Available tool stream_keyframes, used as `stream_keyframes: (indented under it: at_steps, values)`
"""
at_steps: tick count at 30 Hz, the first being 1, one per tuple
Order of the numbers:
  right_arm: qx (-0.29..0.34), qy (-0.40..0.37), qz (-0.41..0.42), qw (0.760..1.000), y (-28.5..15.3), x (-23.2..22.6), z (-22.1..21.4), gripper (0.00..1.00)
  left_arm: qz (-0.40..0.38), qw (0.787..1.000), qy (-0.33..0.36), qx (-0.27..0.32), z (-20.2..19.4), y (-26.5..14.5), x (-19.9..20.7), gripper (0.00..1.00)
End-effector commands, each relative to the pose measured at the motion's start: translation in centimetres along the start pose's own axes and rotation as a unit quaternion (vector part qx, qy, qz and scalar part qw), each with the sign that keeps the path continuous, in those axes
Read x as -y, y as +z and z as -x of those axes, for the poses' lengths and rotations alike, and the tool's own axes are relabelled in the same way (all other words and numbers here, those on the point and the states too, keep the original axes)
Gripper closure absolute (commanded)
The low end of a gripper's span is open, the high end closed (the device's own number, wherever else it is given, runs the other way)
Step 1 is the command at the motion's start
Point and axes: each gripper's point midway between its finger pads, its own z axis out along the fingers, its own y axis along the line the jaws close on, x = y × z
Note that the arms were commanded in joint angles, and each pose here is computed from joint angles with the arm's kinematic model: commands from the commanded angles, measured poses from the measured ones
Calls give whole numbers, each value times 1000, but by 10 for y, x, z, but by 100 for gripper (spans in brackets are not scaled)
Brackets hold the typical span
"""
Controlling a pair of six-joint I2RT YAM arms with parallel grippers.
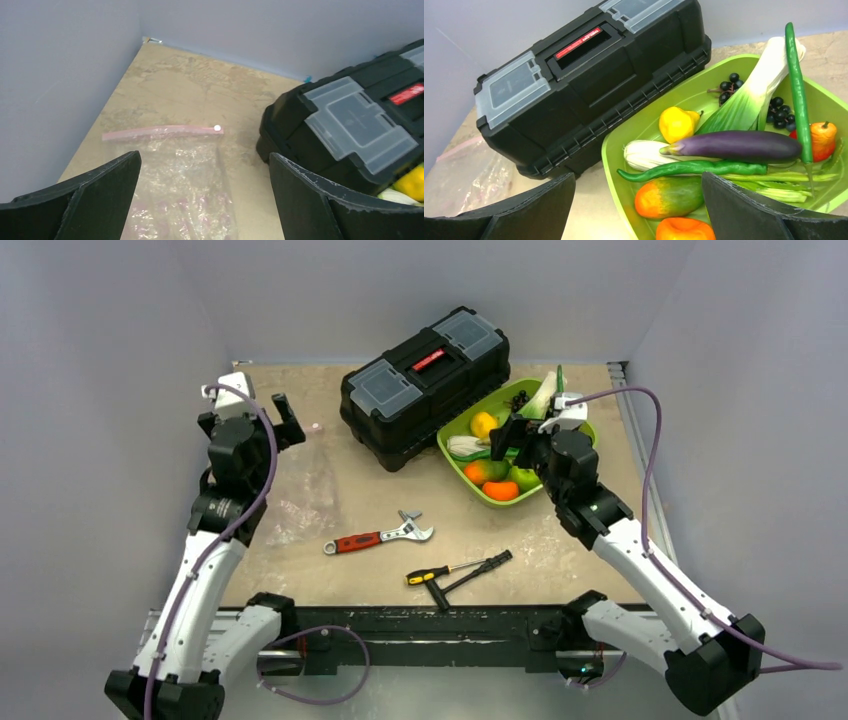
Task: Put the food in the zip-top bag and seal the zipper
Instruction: Pick up the zipper food storage bag at the center of the board.
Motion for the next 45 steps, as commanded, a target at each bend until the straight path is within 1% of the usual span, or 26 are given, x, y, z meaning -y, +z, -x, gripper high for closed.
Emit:
stream_keyframes:
  at_steps: [1,4,9,10,11,13,17,19,21,23,25,30,36,39,41,45]
  values:
    - [49,47,14,998,2,-14,30,1,92,995,-4,-43,-3,15,-26,0]
    - [30,50,23,998,7,-19,21,1,128,989,-19,-72,-14,27,-40,0]
    - [-15,48,12,999,15,-17,0,1,164,977,-51,-131,-41,49,-59,0]
    - [-21,47,14,999,16,-17,-4,1,166,972,-48,-157,-53,58,-58,0]
    - [-24,47,17,998,16,-18,-6,1,180,966,-53,-179,-62,64,-67,0]
    - [-24,48,23,998,16,-19,-8,1,180,956,-59,-222,-81,78,-70,0]
    - [-24,48,30,998,17,-22,-8,1,161,933,-59,-315,-123,106,-58,0]
    - [-25,48,30,998,16,-22,-7,1,158,918,-45,-360,-140,115,-56,3]
    - [-27,44,30,998,16,-22,-8,1,138,916,-33,-376,-150,128,-51,8]
    - [-27,41,30,998,16,-21,-9,1,119,916,-28,-383,-163,138,-46,8]
    - [-28,40,29,998,16,-21,-11,1,112,911,-20,-396,-177,143,-44,7]
    - [-36,41,43,998,21,-26,-16,1,80,896,20,-435,-209,149,-23,6]
    - [-48,46,60,996,25,-34,-21,1,62,881,16,-469,-233,149,-17,6]
    - [-47,46,61,996,25,-35,-20,1,69,876,23,-477,-241,149,-20,6]
    - [-46,46,61,996,24,-35,-19,1,70,871,43,-484,-247,146,-16,8]
    - [-45,46,61,996,24,-35,-19,1,80,859,63,-501,-253,143,-19,21]
